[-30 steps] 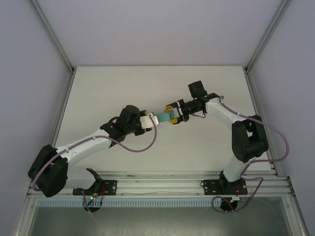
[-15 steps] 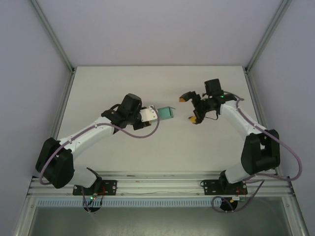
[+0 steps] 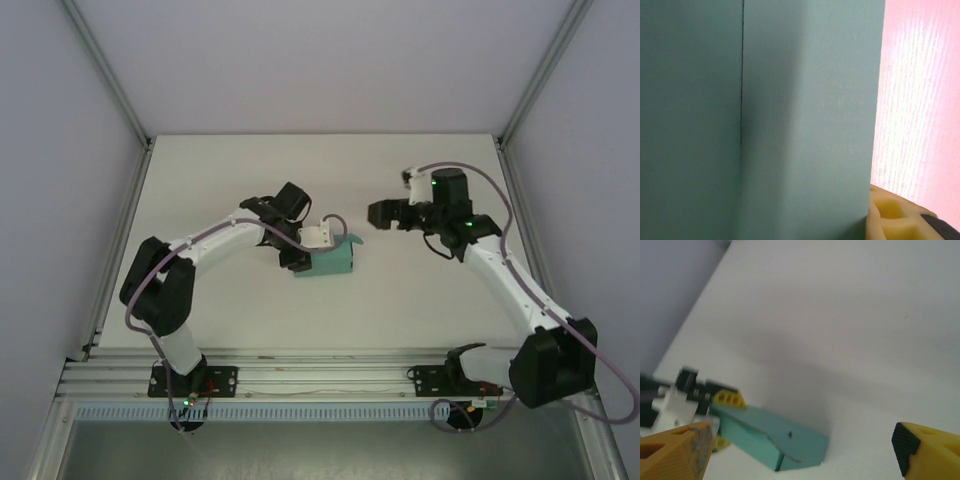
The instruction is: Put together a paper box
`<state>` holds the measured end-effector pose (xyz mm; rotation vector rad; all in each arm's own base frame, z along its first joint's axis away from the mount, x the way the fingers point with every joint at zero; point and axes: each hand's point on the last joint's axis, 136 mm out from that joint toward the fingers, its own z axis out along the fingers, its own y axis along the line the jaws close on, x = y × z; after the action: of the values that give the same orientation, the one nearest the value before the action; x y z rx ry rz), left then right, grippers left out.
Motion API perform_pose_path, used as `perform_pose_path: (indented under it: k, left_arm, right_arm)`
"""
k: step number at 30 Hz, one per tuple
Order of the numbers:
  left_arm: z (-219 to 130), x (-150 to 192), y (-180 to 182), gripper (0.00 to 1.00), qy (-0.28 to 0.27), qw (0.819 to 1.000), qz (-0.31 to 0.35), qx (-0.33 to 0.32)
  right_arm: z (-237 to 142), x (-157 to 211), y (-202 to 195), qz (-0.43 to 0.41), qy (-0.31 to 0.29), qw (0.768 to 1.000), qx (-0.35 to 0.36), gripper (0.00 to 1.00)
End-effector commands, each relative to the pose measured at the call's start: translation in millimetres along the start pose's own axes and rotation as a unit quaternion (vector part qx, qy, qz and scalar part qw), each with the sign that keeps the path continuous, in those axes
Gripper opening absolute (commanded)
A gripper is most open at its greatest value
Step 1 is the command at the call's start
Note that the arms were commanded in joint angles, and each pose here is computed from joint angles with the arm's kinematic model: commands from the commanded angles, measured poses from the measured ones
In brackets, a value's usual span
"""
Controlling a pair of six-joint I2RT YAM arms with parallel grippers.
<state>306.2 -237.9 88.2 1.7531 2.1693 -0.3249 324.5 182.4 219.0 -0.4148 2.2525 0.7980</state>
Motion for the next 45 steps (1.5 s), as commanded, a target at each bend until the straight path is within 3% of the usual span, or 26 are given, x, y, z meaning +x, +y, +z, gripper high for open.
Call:
perform_pose_path:
  k: [1, 5, 9, 11, 13, 18, 24, 28, 32, 34, 37, 41, 45]
  left_arm:
    - [4, -1, -10, 0.37, 0.017, 0.999, -0.002, 0.047]
    - [11, -4, -12, 0.37, 0.024, 0.998, 0.0, 0.065]
    - [15, -5, -9, 0.37, 0.026, 0.998, 0.001, 0.065]
    - [16, -5, -9, 0.37, 0.029, 0.997, -0.001, 0.065]
    - [16, -5, -8, 0.37, 0.031, 0.998, -0.002, 0.062]
    - [15, -7, -7, 0.37, 0.029, 0.998, -0.002, 0.058]
    - [10, -8, -5, 0.37, 0.027, 0.998, -0.001, 0.05]
    - [10, -11, -3, 0.37, 0.021, 0.999, -0.005, 0.043]
    - [10, -18, 2, 0.37, 0.007, 0.999, -0.017, 0.027]
    - [11, -20, 4, 0.37, 0.001, 0.999, -0.024, 0.021]
    - [12, -22, 6, 0.37, -0.007, 0.999, -0.03, 0.014]
    - [13, -23, 8, 0.37, -0.009, 0.999, -0.031, 0.011]
    - [13, -24, 13, 0.38, -0.01, 0.999, -0.04, -0.001]
  right_arm:
    - [11, 33, 24, -0.139, 0.073, 0.987, -0.047, 0.9]
    - [31, 45, 15, -0.18, 0.104, 0.978, -0.024, 0.84]
    - [44, 48, 11, -0.192, 0.132, 0.972, -0.024, 0.68]
    - [48, 48, 10, -0.199, 0.143, 0.969, -0.018, 0.53]
    - [49, 50, 11, -0.203, 0.153, 0.967, -0.019, 0.44]
    - [52, 56, 6, -0.208, 0.173, 0.963, -0.009, 0.39]
    - [58, 58, 1, -0.196, 0.196, 0.961, 0.002, 0.21]
    - [62, 54, -1, -0.178, 0.19, 0.966, 0.011, 0.01]
    - [63, 46, 7, -0.097, 0.164, 0.981, 0.023, 0.0]
    - [66, 33, 6, -0.018, 0.104, 0.993, 0.058, 0.0]
    - [68, 25, 16, 0.07, 0.017, 0.996, 0.05, 0.0]
    - [61, 33, 10, 0.072, -0.053, 0.992, 0.093, 0.0]
    - [66, 55, -9, 0.065, -0.064, 0.987, 0.133, 0.0]
